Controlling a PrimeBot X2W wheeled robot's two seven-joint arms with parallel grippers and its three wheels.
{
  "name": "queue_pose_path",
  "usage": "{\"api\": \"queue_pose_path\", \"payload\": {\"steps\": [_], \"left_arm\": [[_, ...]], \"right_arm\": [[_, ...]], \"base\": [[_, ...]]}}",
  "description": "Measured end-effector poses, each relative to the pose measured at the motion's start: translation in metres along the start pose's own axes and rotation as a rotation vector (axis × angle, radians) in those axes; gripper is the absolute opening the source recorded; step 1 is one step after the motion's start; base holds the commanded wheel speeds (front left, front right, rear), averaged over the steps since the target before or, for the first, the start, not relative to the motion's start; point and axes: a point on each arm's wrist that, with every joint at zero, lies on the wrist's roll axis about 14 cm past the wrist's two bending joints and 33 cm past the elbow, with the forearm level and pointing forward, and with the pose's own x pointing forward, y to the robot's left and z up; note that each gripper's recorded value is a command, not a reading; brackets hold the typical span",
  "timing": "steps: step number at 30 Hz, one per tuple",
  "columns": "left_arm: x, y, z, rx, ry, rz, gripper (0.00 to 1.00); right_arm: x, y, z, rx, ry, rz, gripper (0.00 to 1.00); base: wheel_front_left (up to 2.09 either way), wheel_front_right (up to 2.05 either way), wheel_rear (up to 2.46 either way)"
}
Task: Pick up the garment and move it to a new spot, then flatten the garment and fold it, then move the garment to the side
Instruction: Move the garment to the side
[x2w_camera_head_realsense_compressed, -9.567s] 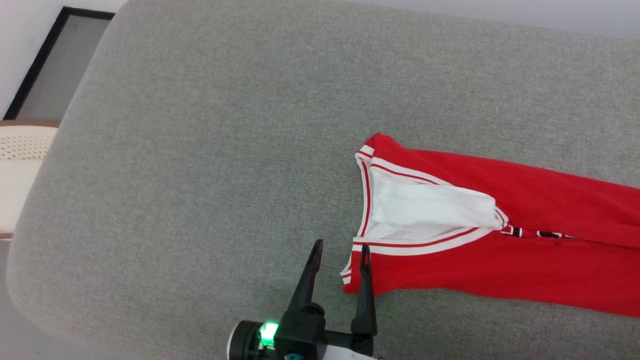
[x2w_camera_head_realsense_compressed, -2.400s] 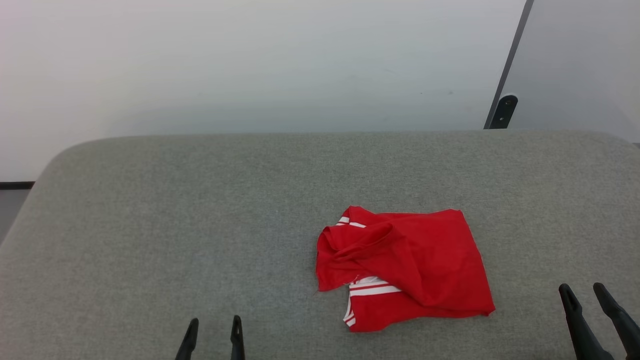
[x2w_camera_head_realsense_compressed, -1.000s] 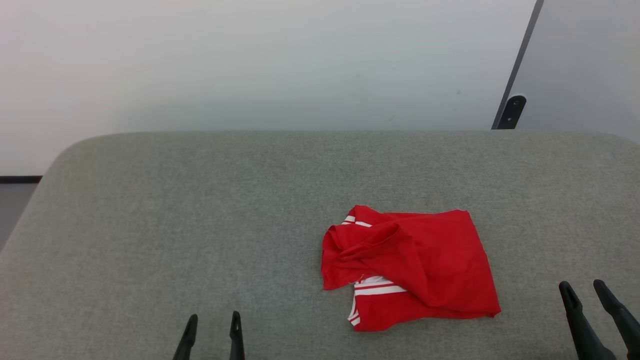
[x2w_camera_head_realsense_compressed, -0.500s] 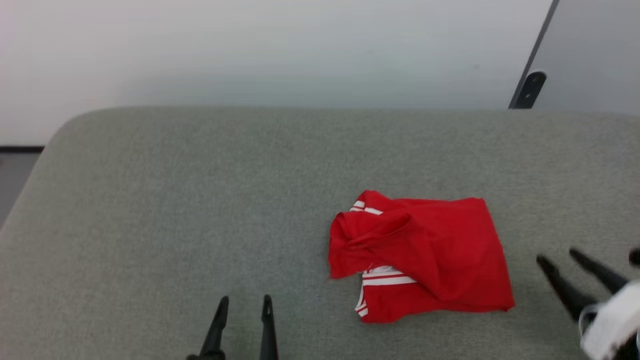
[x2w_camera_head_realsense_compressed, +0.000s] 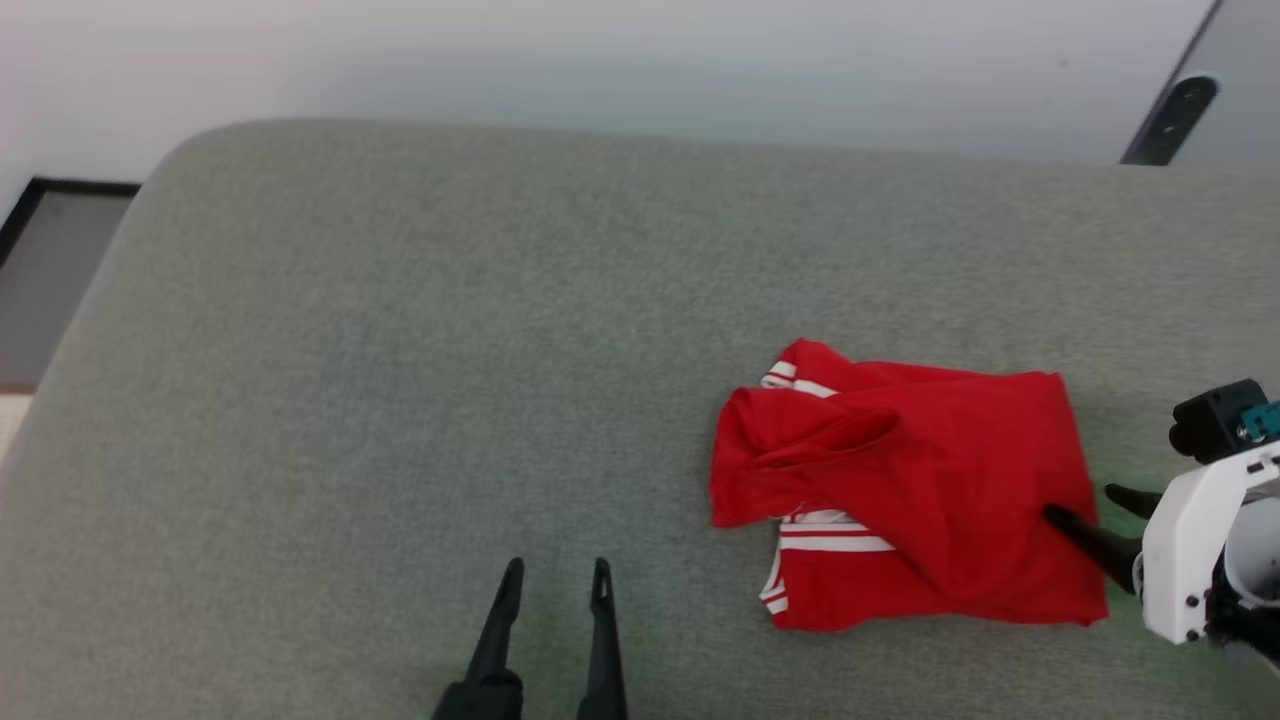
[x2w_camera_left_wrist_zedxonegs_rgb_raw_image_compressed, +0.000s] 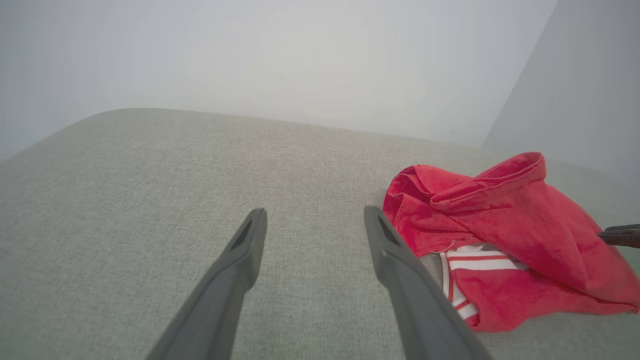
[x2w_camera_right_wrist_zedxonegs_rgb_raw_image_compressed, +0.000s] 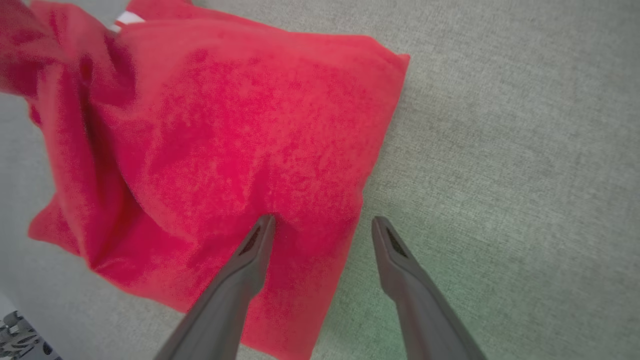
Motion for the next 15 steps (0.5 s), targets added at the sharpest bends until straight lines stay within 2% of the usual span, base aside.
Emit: {"api": "queue_pose_path", "payload": {"steps": [9,15], "left_arm": [[0.008,-0.005,-0.006,0.001,0.017,0.014,1.0],[0.01,-0.004,-0.01,0.007,0.027,0.023,1.0]], "right_arm": [[0.035,-0.007,-0.014,-0.014,0.145,0.02,1.0],[0.053,-0.006,-0.018,-0.011,0.191,0.034,1.0]], "base": [[0.0,0.0,0.0],[0.0,0.0,0.0]]}}
